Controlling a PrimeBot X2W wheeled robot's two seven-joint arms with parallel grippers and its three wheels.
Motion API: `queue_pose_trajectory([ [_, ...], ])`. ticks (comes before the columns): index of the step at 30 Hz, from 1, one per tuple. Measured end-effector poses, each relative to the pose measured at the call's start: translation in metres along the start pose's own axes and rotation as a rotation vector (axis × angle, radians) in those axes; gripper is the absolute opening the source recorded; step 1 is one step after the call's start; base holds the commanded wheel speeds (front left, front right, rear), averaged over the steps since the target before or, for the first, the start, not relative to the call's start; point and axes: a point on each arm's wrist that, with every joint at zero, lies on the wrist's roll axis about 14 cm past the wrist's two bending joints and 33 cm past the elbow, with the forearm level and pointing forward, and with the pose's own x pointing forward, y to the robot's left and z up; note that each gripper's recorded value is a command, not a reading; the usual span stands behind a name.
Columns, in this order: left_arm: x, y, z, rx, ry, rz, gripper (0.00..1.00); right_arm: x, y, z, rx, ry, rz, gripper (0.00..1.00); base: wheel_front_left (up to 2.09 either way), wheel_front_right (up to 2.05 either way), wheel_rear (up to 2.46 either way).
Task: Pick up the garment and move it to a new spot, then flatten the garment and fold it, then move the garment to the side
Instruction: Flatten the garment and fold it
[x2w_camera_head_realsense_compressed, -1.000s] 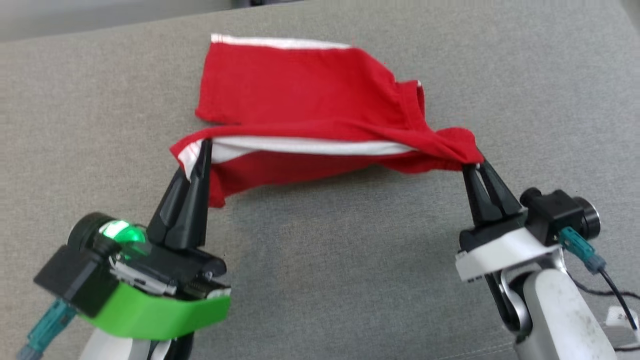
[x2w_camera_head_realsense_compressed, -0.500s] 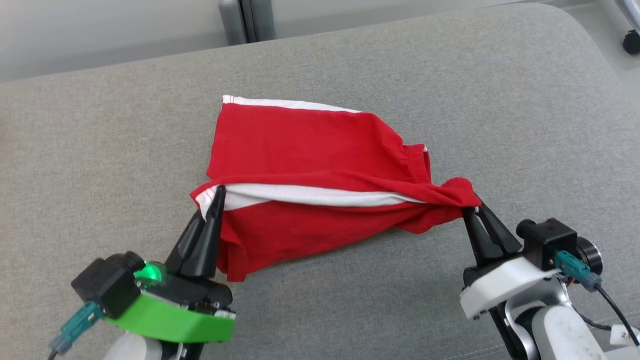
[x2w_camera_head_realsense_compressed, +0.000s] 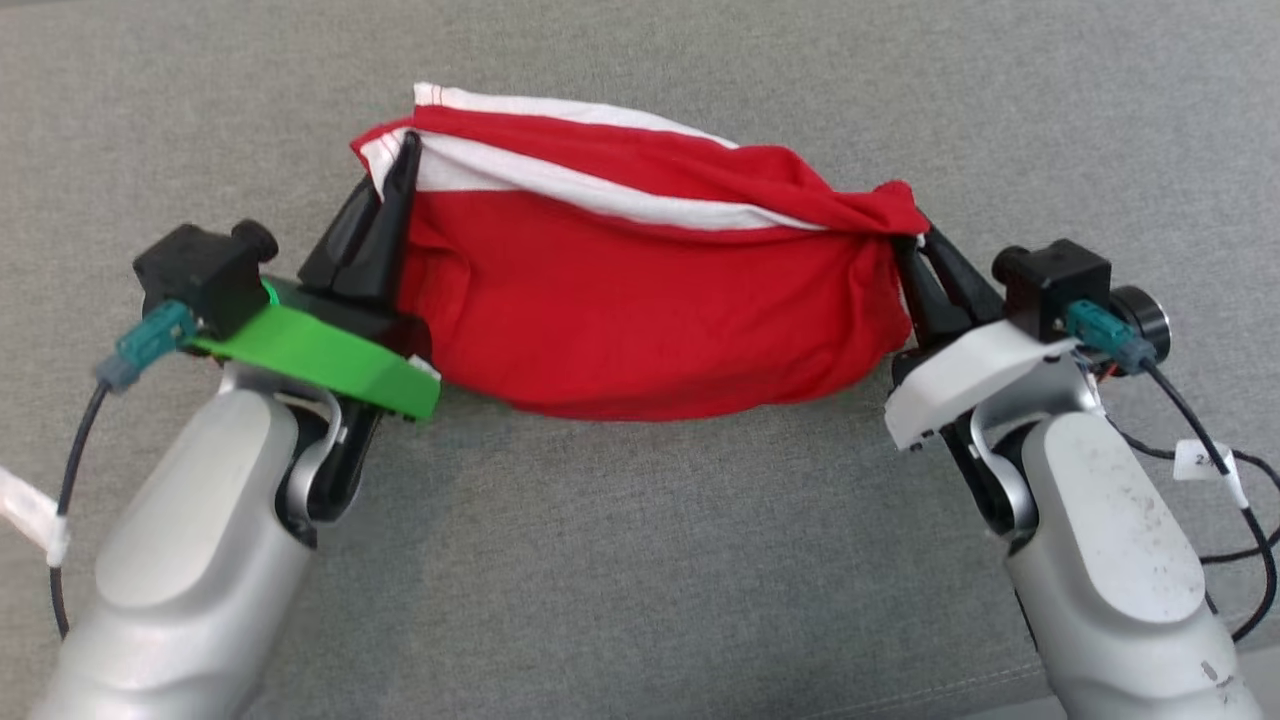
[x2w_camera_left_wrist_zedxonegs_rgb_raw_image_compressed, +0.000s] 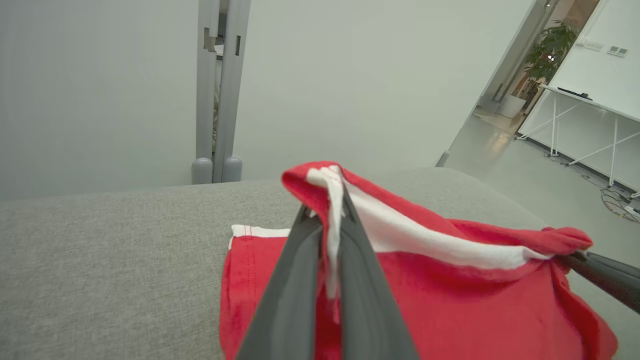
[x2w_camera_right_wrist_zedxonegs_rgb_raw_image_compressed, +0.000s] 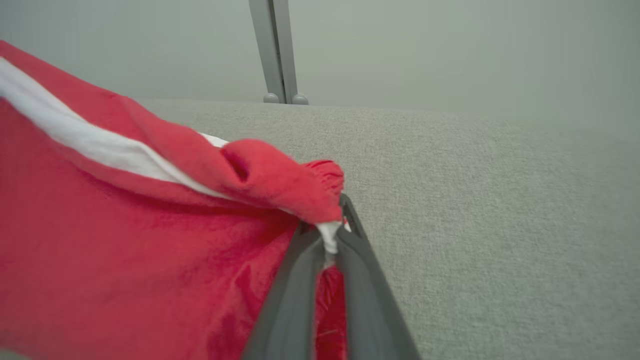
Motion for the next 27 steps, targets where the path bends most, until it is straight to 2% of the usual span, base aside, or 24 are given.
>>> queue_pose_trajectory([
  [11, 0.035, 0.058, -0.071, -0.006, 0.196, 0.093, 0.00, 0.045, -0.016, -0.043, -0.009, 0.085, -0.007, 0.00, 0.00, 0.00, 0.00],
  [12, 0.036, 0.059, -0.075, -0.008, 0.208, 0.093, 0.00, 0.046, -0.016, -0.045, -0.009, 0.090, -0.007, 0.07, 0.00, 0.00, 0.00],
  [14, 0.041, 0.062, -0.077, -0.014, 0.210, 0.096, 0.00, 0.048, -0.017, -0.049, -0.008, 0.090, -0.007, 0.30, 0.00, 0.00, 0.00],
  [15, 0.044, 0.062, -0.076, -0.012, 0.205, 0.095, 0.12, 0.049, -0.018, -0.050, -0.007, 0.089, -0.008, 0.39, 0.00, 0.00, 0.00],
  [16, 0.046, 0.063, -0.074, -0.012, 0.201, 0.094, 0.33, 0.050, -0.018, -0.050, -0.006, 0.085, -0.008, 0.75, 0.00, 0.00, 0.00],
  [17, 0.047, 0.063, -0.073, -0.011, 0.197, 0.094, 0.48, 0.050, -0.019, -0.049, -0.006, 0.079, -0.009, 1.00, 0.00, 0.00, 0.00],
  [18, 0.048, 0.062, -0.070, -0.008, 0.191, 0.093, 0.87, 0.050, -0.019, -0.049, -0.005, 0.074, -0.010, 1.00, 0.00, 0.00, 0.00],
  [19, 0.049, 0.062, -0.068, -0.005, 0.187, 0.093, 1.00, 0.050, -0.019, -0.048, -0.005, 0.071, -0.011, 1.00, 0.00, 0.00, 0.00],
  [27, 0.053, 0.048, -0.043, 0.014, 0.127, 0.059, 1.00, 0.046, -0.019, -0.031, -0.007, 0.009, -0.016, 1.00, 0.00, 0.00, 0.00],
])
